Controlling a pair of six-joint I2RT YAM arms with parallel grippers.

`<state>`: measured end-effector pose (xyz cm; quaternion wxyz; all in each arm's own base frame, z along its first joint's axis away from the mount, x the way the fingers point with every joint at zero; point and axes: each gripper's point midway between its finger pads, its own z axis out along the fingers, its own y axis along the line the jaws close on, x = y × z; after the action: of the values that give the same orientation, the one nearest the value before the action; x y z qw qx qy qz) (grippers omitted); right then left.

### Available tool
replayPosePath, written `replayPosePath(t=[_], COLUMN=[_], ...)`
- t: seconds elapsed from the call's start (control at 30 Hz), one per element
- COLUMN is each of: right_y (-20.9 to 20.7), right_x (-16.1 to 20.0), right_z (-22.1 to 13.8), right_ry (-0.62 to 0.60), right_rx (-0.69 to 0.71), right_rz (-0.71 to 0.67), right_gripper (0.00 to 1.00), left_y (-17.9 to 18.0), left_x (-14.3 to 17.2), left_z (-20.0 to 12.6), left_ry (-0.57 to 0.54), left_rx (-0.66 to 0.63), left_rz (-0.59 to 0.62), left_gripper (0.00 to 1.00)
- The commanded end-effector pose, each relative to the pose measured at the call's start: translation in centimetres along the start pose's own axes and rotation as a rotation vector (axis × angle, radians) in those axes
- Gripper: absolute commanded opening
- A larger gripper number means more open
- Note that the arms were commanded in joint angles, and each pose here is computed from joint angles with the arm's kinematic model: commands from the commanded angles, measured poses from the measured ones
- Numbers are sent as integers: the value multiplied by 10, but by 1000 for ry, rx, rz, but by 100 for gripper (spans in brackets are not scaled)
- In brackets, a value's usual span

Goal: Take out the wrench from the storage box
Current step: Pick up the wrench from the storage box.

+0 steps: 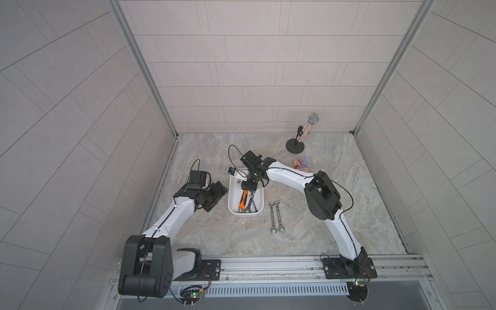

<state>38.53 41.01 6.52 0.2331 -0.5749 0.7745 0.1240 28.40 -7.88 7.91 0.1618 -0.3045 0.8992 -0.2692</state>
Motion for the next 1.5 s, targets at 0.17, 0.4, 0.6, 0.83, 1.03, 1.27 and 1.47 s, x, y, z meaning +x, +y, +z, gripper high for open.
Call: replayPosePath(t=[0.17, 0.4, 0.6, 0.83, 1.03, 1.27, 1.47], right_y=[-10, -8, -2, -1, -4, -3, 3], right_x=[-22, -16, -10, -1, 6, 11, 20], right_z=[3, 13, 21, 29, 33, 38, 46], right_ry=[-49, -24, 2, 37, 62, 79, 102], right_rx=[15, 15, 7, 20, 45, 51, 40], right_rz=[113, 113, 110, 120, 132, 150, 168], right_gripper=[40, 39, 38, 37, 37, 37, 35], left_y=[3, 4, 4, 3, 4, 3, 4], left_x=[-4, -3, -4, -4, -4, -4, -5], left_z=[-1, -1, -2, -2, -2, -3, -3], left_ry=[3, 8, 4, 0, -1, -1, -4], left_rx=[-4, -6, -3, -2, -2, -1, -2], left_rz=[-18, -21, -19, -19, -19, -18, -21], left_gripper=[86, 86, 86, 86, 86, 86, 86])
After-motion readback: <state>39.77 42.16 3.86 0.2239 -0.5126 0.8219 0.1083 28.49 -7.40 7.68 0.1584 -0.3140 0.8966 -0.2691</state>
